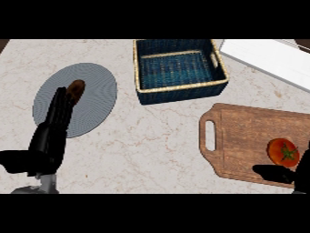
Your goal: Pick the tomato from the cutting board and place it in the basket
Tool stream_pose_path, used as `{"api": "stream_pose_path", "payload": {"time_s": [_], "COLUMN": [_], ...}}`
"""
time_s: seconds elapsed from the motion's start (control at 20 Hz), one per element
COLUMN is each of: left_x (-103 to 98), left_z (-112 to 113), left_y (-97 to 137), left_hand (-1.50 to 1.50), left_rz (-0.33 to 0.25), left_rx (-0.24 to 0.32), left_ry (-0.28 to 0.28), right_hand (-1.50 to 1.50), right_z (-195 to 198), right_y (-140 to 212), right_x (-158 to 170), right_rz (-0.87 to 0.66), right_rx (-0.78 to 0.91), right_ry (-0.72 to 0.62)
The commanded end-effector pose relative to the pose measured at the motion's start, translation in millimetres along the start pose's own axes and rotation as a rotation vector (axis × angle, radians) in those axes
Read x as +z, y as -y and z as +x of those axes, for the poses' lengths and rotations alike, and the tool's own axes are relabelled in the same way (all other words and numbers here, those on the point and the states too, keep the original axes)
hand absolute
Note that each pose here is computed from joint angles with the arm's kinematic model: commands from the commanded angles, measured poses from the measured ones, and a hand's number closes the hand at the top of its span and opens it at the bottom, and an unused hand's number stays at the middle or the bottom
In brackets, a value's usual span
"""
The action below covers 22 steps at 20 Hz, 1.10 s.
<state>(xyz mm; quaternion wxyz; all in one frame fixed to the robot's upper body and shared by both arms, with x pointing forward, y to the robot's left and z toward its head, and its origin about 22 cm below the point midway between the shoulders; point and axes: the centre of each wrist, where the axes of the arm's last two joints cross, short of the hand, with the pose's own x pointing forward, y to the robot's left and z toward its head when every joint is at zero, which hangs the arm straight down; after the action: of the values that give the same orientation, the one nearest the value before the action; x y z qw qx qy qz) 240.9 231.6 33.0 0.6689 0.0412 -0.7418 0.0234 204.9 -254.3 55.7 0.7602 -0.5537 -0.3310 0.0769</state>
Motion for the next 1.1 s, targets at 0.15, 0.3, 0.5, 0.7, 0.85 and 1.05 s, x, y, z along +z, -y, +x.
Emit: {"api": "stream_pose_path", "payload": {"time_s": [0.15,0.3,0.5,0.7,0.85,1.05], "left_x": [14,-13,6,10,5,-2], "left_z": [2,13,-13,-1,4,-12], "left_y": [6,-2,-11,4,-13,-17], "left_hand": [0.0,0.0,0.0,0.0,0.0,0.0], "left_rz": [0.01,0.003,-0.006,-0.002,0.011,0.003], "left_rx": [0.003,-0.011,0.015,0.003,0.006,0.001], "left_ry": [0.004,-0.013,0.002,-0.007,0.015,-0.001], "right_hand": [-1.5,-1.5,-1.5,-1.5,1.5,1.5], "right_z": [5,3,-8,-26,-23,-2], "right_y": [-6,-24,-30,-19,-45,-32], "right_x": [-18,5,-21,-17,-26,-31], "right_rz": [0.014,0.01,0.008,0.003,0.05,0.073], "right_rx": [-0.025,-0.02,-0.029,-0.018,0.004,0.131], "right_ry": [-0.016,-0.009,-0.022,-0.025,-0.003,0.066]}}
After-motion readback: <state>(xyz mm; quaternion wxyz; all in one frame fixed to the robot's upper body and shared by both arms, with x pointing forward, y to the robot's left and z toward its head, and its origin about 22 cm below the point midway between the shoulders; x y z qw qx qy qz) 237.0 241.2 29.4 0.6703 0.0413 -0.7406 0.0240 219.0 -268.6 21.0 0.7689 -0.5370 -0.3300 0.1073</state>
